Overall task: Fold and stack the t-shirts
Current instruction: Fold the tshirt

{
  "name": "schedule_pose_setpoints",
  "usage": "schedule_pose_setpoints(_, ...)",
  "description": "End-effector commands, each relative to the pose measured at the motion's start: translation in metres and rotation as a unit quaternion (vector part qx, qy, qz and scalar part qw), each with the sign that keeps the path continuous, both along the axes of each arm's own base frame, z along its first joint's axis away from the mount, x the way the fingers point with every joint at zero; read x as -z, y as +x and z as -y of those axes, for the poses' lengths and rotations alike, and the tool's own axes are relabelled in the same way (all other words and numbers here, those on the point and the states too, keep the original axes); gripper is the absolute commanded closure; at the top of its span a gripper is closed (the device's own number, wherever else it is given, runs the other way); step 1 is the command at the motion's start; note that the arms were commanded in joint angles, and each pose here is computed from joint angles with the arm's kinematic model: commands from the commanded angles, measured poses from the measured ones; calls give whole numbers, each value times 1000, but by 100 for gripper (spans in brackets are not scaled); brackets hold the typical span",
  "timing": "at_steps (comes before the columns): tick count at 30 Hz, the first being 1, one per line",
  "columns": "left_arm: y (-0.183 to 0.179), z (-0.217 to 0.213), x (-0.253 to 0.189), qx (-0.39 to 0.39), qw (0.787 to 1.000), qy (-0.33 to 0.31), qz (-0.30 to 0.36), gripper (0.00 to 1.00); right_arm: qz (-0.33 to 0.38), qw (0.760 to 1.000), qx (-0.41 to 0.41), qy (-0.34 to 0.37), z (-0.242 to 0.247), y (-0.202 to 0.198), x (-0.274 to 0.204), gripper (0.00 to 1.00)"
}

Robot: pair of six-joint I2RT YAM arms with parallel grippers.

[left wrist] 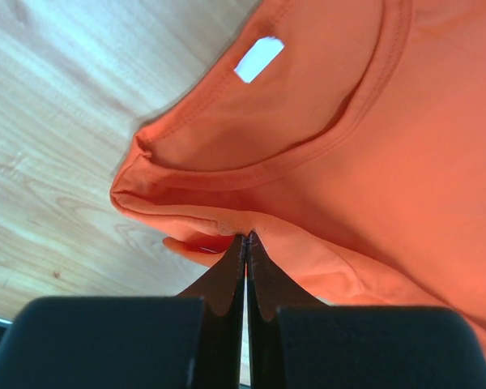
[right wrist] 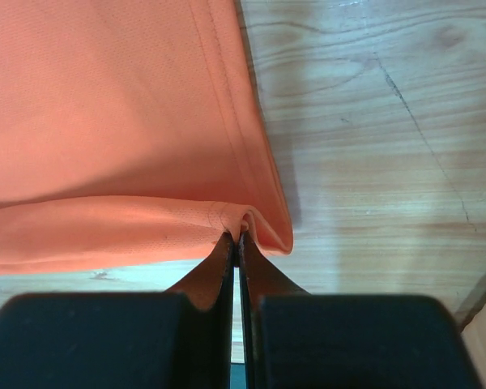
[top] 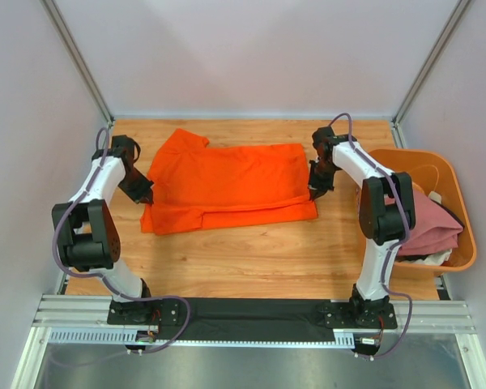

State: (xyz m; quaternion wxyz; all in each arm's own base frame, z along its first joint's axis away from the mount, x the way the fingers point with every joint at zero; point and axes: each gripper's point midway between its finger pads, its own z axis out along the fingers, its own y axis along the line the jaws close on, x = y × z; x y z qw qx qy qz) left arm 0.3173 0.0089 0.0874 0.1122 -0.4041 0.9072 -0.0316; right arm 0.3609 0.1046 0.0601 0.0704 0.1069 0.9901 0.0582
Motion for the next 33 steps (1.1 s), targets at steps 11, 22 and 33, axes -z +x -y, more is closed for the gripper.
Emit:
schedule_pose_setpoints(11,35,-1,-18,13,999,5,36,100,-1,1000,18,-15,17,21,7,100)
schedule_pose_setpoints(22,45,-2,-2,13,1000,3,16,100,-10,1000,17,-10,14,32,17,100)
schedule_pose_setpoints(33,54,-4,6,16,1000,6,6,100,-9,1000,21,-8,13,39,18,100)
